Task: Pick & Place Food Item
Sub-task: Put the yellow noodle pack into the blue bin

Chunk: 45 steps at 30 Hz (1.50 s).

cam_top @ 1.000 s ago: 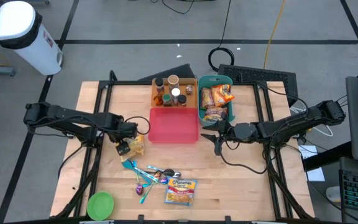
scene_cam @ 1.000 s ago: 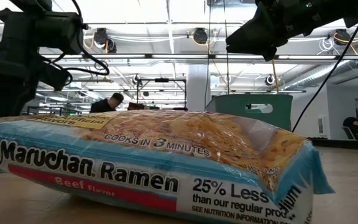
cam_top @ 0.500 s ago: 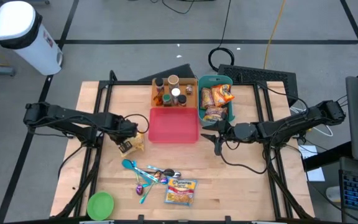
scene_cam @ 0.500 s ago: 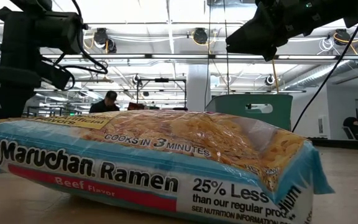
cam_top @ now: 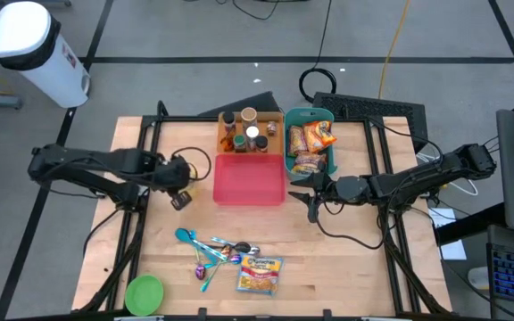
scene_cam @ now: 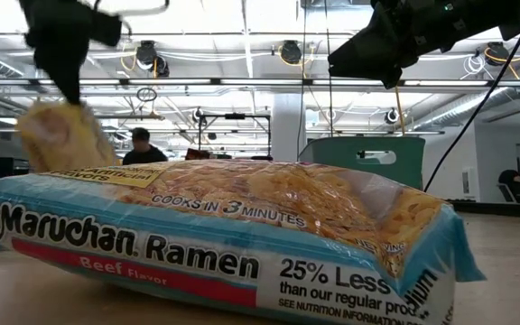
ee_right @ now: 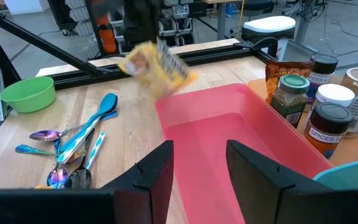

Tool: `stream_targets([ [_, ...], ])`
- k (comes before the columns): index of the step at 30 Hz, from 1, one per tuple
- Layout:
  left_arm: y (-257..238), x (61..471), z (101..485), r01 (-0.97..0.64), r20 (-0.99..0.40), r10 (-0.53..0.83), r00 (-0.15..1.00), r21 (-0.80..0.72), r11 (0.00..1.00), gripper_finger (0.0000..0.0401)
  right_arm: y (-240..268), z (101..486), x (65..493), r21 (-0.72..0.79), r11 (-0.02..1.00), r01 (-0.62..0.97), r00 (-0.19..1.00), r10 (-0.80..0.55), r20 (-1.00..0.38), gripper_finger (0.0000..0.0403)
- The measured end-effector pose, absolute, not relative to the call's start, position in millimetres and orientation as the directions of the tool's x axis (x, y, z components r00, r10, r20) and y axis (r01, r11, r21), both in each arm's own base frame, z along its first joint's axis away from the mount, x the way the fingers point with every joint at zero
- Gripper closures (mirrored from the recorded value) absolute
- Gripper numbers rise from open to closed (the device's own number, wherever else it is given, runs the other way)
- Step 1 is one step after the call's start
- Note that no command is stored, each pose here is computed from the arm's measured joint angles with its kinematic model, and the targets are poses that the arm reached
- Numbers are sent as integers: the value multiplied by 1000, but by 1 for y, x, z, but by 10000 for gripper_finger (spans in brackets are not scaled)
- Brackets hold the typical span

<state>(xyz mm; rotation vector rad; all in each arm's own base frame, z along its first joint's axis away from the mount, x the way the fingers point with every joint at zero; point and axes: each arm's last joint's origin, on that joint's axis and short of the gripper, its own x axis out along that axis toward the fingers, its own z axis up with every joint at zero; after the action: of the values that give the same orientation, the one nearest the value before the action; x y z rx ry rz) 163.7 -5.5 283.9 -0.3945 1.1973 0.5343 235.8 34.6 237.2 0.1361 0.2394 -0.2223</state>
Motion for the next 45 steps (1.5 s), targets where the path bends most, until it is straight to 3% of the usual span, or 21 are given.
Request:
stream_targets([
  [6,-17,169,340,-517,-812,307,496,7,856,399,35,237,237,111,966,233,950,-201,-241,261],
  [12,-26,196,370,-428,-532,397,748,70,901,398,37,233,250,74,974,216,962,-199,-189,261],
  [20,-34,251,382,-318,-260,369,892,217,923,399,41,225,271,-82,978,190,979,-195,-51,261],
  [24,-39,272,367,-240,-302,326,896,291,926,398,41,230,272,-159,962,221,975,-222,6,247],
  [32,-48,298,331,-86,-456,226,861,306,948,399,36,262,257,-133,962,239,964,-220,148,167],
  [37,-53,311,320,-24,-475,159,865,278,960,399,25,275,274,-1,999,48,998,-48,37,146],
  [41,-53,314,317,-25,-480,161,863,278,960,398,18,276,293,64,998,9,993,-1,-117,148],
  [45,-53,314,317,-28,-480,163,862,275,961,399,20,276,305,100,992,-81,987,94,-128,162],
])
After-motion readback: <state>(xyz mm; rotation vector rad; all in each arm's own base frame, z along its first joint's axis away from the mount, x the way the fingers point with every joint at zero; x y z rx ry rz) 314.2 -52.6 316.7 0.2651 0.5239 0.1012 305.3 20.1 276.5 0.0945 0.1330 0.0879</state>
